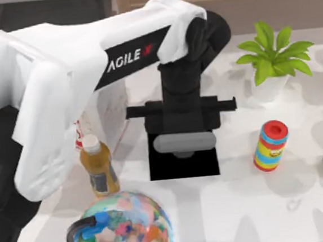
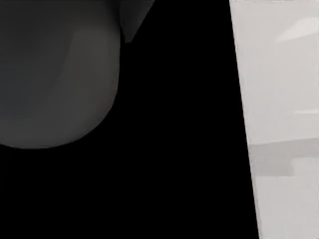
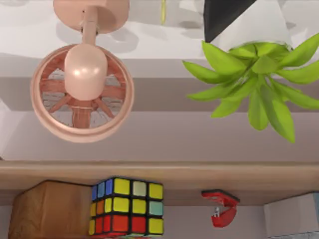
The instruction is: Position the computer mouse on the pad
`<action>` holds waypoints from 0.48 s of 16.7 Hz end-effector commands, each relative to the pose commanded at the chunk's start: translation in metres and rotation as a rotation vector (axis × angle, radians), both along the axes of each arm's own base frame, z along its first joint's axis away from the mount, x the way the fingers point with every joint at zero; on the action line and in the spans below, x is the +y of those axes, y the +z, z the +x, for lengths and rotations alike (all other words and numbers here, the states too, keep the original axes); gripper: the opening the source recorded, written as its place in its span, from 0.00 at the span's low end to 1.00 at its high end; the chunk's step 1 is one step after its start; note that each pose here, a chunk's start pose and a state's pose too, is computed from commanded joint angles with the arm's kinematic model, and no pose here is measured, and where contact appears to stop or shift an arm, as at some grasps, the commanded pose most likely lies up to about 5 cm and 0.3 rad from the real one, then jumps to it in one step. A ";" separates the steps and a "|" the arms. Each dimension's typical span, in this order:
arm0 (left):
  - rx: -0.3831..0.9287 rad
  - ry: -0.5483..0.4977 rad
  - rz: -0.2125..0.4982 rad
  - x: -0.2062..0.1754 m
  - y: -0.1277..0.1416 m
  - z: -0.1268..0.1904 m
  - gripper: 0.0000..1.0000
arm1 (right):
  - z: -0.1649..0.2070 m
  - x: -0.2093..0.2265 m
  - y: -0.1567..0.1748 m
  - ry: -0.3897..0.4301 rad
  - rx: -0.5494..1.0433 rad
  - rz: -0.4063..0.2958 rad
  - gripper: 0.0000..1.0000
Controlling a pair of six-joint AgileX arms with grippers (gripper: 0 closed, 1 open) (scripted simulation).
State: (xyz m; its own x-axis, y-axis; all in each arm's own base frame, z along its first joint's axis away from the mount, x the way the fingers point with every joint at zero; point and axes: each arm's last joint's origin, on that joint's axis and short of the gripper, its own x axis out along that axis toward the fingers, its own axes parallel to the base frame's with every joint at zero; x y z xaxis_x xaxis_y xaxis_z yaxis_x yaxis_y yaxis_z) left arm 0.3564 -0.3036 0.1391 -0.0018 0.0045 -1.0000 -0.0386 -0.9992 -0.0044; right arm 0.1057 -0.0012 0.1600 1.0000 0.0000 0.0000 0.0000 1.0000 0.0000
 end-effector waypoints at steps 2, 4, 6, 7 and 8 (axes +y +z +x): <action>0.000 0.000 0.000 0.000 0.000 0.000 0.60 | 0.000 0.000 0.000 0.000 0.000 0.000 1.00; 0.000 0.000 0.000 0.000 0.000 0.000 0.75 | 0.000 0.000 0.000 0.000 0.000 0.000 1.00; 0.000 0.000 0.000 0.000 0.000 0.000 0.90 | 0.000 0.000 0.000 0.000 0.000 0.000 1.00; 0.000 0.000 0.000 0.000 0.000 0.000 0.98 | 0.000 0.000 0.000 0.000 0.000 0.000 1.00; 0.000 0.000 0.000 0.000 0.000 0.000 1.00 | 0.000 0.000 0.000 0.000 0.000 0.000 1.00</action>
State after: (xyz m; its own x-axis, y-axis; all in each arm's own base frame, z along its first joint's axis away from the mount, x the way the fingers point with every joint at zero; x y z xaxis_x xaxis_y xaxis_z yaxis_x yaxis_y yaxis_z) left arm 0.3564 -0.3036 0.1391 -0.0018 0.0045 -1.0000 -0.0386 -0.9992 -0.0044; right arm 0.1057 -0.0012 0.1600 1.0000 0.0000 0.0000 0.0000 1.0000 0.0000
